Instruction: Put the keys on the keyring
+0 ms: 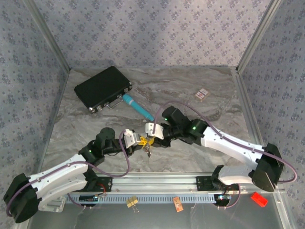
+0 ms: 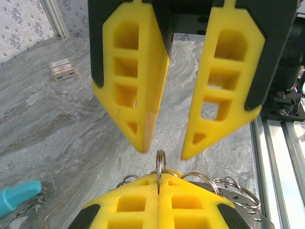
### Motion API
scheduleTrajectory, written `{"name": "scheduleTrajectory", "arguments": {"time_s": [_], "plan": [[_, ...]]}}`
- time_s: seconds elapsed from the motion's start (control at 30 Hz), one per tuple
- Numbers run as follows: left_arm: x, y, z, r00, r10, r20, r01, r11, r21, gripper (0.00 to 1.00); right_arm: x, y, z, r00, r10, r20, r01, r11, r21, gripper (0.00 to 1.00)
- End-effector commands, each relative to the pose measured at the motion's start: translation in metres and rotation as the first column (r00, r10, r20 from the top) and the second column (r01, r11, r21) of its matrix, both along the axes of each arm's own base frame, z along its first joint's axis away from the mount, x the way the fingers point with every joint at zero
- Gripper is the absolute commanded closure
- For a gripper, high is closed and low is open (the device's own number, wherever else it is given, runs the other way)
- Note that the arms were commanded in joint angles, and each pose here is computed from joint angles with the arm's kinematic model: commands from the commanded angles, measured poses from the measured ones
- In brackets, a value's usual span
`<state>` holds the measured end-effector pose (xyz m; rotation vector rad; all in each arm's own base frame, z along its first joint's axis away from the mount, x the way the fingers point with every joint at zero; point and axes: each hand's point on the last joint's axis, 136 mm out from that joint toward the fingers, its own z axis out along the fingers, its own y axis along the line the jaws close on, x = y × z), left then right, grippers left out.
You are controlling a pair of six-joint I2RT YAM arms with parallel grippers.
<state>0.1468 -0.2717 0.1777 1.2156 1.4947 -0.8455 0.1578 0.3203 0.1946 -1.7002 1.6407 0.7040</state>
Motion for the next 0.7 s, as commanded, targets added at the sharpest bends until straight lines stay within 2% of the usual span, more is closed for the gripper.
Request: {"name": "scheduleTrajectory", "arguments": {"time_s": [0.0, 0.23, 0.37, 0.53, 0.67], "plan": [[-0.001, -0.005, 0.026, 0.998, -0.024, 0.065, 0.028, 0.998, -0.058, 1.0, -0.003, -0.004, 0.007, 0.998, -0.018, -0.063, 0.023, 0.997, 0.068, 0.73], [-0.001, -0.006, 0.028, 0.997, -0.029, 0.078, 0.034, 0.997, -0.063, 1.0, -0.004, -0.007, -0.005, 0.992, -0.035, -0.125, 0.045, 0.996, 0.077, 0.72], [-0.002, -0.006, 0.028, 0.997, -0.032, 0.077, 0.037, 0.997, -0.065, 1.0, 0.0, -0.006, -0.008, 0.991, -0.045, -0.127, 0.055, 0.996, 0.077, 0.72], [-0.002, -0.006, 0.029, 0.996, -0.036, 0.079, 0.041, 0.997, -0.069, 1.0, 0.002, -0.005, -0.008, 0.99, -0.046, -0.13, 0.057, 0.995, 0.083, 0.78], [-0.003, -0.007, 0.029, 0.996, -0.041, 0.078, 0.047, 0.996, -0.071, 1.0, 0.003, -0.004, -0.011, 0.99, -0.046, -0.134, 0.057, 0.995, 0.077, 0.77]]}}
